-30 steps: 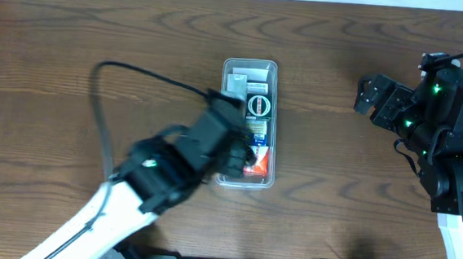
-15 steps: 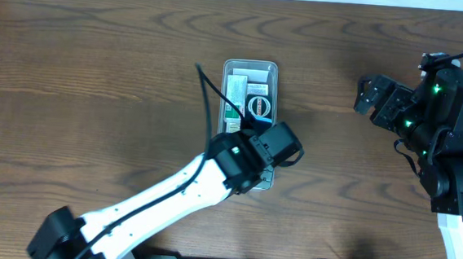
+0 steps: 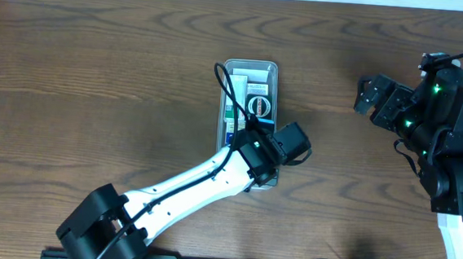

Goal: Pack container

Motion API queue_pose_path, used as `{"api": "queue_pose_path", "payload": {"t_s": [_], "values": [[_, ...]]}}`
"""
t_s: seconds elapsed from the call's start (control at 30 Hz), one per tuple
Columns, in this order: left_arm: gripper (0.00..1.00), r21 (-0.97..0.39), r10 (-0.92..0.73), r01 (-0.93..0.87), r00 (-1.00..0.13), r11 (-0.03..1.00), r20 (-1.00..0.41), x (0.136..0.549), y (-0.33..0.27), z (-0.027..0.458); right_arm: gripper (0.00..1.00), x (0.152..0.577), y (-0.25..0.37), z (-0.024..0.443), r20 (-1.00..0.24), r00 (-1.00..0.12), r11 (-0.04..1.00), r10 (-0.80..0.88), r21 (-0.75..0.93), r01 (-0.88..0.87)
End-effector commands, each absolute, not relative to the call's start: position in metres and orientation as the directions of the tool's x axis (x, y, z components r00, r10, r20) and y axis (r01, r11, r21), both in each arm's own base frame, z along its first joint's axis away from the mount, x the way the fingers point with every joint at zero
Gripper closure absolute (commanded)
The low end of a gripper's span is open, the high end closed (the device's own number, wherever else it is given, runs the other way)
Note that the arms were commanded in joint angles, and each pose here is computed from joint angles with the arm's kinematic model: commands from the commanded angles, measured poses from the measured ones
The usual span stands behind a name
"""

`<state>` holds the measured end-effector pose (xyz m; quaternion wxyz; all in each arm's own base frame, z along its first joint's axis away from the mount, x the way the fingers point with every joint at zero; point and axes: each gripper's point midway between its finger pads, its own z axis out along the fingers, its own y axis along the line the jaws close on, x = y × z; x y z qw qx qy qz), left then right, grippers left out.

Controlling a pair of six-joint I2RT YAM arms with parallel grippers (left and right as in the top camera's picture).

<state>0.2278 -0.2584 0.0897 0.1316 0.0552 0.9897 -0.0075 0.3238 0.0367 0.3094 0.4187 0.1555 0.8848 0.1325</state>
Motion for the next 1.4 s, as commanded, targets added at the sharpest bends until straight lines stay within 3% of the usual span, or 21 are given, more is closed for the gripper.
{"api": "queue_pose_path", "payload": {"t_s": [0.0, 0.27, 0.7, 0.77, 0.8, 1.37], "values": [[0.28, -0.036, 0.085, 0.100, -0.952, 0.994, -0.294, 0.230, -0.260, 0.104, 0.01, 0.324, 0.035, 0.312, -0.705, -0.595, 0.917, 0.386, 0.363, 0.165], [0.19, -0.148, 0.067, 0.153, -0.881, 0.977, -0.469, 0.235, -0.246, 0.182, 0.01, 0.324, 0.035, 0.312, -0.705, -0.595, 0.917, 0.386, 0.363, 0.165], [0.15, -0.067, -0.058, -0.009, -0.631, 0.998, -0.773, 0.284, -0.106, 0.292, 0.01, 0.324, 0.035, 0.312, -0.705, -0.594, 0.917, 0.386, 0.363, 0.165], [0.11, -0.031, -0.041, -0.026, -0.611, 0.999, -0.791, 0.287, -0.088, 0.299, 0.01, 0.324, 0.035, 0.312, -0.705, -0.595, 0.917, 0.386, 0.363, 0.165], [0.01, -0.028, -0.048, -0.044, -0.604, 0.999, -0.795, 0.287, -0.080, 0.301, 0.01, 0.324, 0.035, 0.312, -0.705, -0.595, 0.917, 0.386, 0.363, 0.165], [0.01, 0.050, -0.132, -0.307, -0.543, 0.950, -0.830, 0.259, 0.011, 0.321, 0.01, 0.324, 0.035, 0.312, -0.705, -0.595, 0.917, 0.386, 0.363, 0.165]]}}
